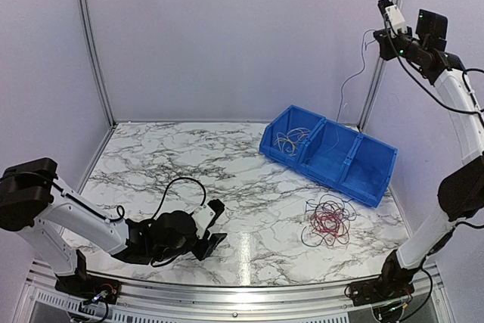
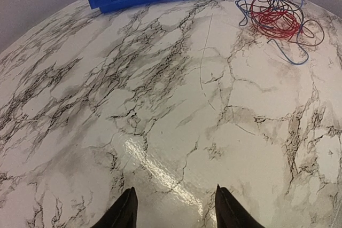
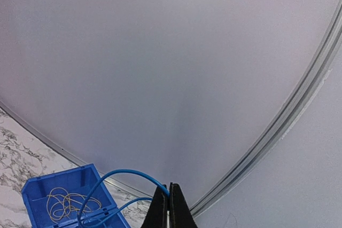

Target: Untangle the cables

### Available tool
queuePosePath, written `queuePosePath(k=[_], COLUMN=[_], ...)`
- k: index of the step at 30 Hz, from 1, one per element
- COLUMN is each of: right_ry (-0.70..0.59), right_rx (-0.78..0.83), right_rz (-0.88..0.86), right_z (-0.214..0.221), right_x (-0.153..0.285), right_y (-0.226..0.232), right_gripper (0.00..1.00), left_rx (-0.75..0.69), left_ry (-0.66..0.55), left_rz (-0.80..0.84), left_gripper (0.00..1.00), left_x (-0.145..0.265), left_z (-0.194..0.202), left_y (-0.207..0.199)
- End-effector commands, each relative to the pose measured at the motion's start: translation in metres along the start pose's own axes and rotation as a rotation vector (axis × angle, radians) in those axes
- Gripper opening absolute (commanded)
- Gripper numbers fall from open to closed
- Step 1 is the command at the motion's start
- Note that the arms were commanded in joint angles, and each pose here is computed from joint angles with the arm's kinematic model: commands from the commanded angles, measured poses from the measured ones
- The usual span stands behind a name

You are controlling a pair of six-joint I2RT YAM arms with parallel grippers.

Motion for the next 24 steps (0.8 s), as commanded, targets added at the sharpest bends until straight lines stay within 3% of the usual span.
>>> queuePosePath(k=[1, 8, 16, 24], right_ry=[-0.074, -0.06, 0.245, 0.521], right_rx=[0.026, 0.032, -0.03, -0.167], right_rz=[0.096, 0.12, 0.033, -0.19], right_z=[-0.026, -0.016, 0.131, 0.247], right_x=[0.003, -0.013, -0.064, -0.073], right_y=[-0.021, -0.028, -0.014, 0.03], right_gripper=[0.0, 0.0, 0.0, 0.0], left_rx=[0.016, 0.018, 0.013, 0.036], left_ry=[-0.02, -0.025, -0.02, -0.042], left_rz=[0.011, 0.02, 0.044, 0.037], left_gripper=[0.51, 0.51, 0.51, 0.51], left_x=[0.001, -0.001, -0.003, 0.003], left_z=[-0.007, -0.011, -0.01, -0.017], left_y=[-0.003, -0.007, -0.02, -0.017])
Point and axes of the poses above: each gripper's point midway between its finger pads, its own x axis back along the fingers, its own y axis along the line the jaws close on, z = x × y, the point moved 1 cm from there along x, back along the fingers, and after that the axes turned 14 degrees about -x, right-handed, at the moved point
